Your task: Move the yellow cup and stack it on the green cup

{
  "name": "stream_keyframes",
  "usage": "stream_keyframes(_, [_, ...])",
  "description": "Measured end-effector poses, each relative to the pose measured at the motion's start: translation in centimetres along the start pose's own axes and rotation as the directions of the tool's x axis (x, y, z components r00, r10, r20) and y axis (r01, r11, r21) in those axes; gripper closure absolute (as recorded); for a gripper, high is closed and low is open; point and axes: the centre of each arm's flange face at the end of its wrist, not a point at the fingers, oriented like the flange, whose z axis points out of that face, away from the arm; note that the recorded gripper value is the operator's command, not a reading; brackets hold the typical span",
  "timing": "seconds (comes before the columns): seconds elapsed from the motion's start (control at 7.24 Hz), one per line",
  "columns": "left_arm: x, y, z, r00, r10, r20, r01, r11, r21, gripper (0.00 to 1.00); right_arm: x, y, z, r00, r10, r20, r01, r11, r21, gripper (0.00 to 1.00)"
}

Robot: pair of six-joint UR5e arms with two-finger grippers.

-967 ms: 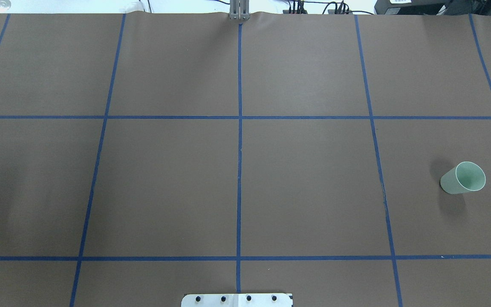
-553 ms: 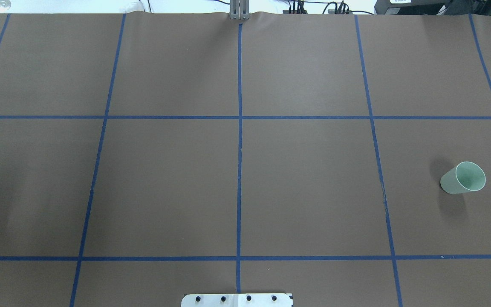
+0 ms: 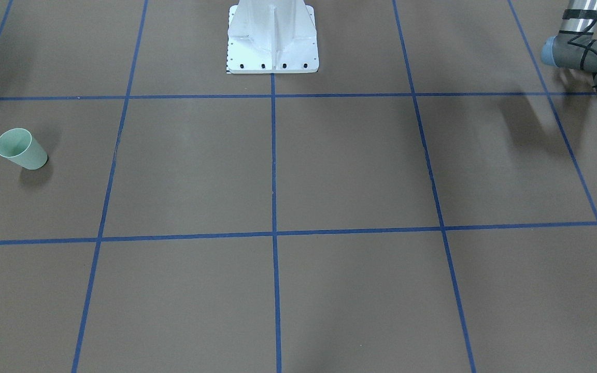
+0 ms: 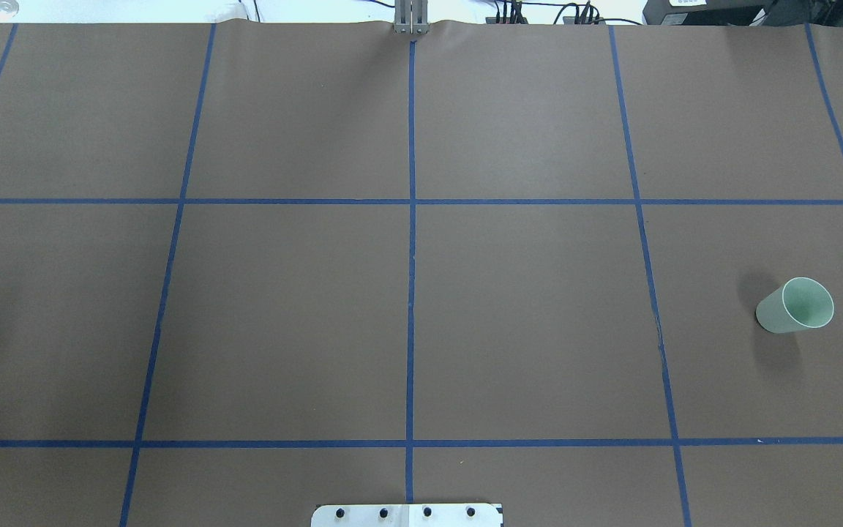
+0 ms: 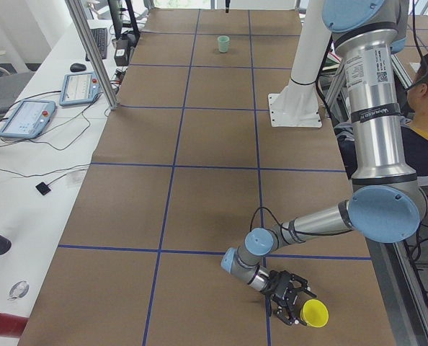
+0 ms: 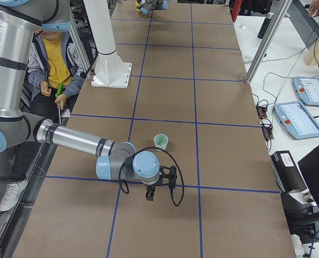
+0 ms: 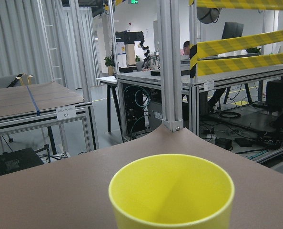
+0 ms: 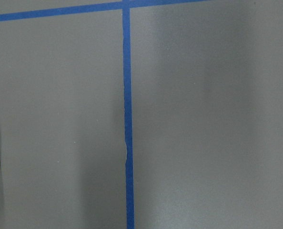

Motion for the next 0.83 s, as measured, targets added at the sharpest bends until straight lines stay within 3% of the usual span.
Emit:
stream_keyframes(0.14, [0.32, 0.01, 0.53, 1.0, -0.003, 0.006, 0.003, 1.0, 0.004, 0.05, -0.07, -0.1, -0.05, 1.0, -0.002, 0.0, 0.002, 1.0, 0.001, 0.0])
stream_keyframes(0.28, [0.46, 0.01, 0.81, 1.0, -0.005, 0.012, 0.005, 1.0, 0.005, 0.26, -0.17, -0.26, -0.12, 1.0, -0.004, 0.0, 0.004, 1.0, 0.003, 0.0])
stream_keyframes(0.41, [0.54, 0.0, 0.99, 1.0, -0.006, 0.016, 0.006, 1.0, 0.007, 0.65, -0.29, -0.46, -0.2, 1.0, -0.007, 0.0, 0.007, 1.0, 0.006, 0.0])
stream_keyframes(0.55, [0.57, 0.0, 1.06, 1.0, -0.004, 0.017, 0.004, 1.0, 0.008, 0.74, -0.37, -0.6, -0.26, 1.0, -0.009, 0.001, 0.009, 1.0, 0.007, 0.0])
stream_keyframes(0.83, [0.64, -0.04, 1.18, 1.0, 0.011, 0.014, -0.011, 1.0, 0.01, 0.79, -0.43, -0.71, -0.3, 1.0, -0.01, 0.001, 0.01, 1.0, 0.009, 0.0])
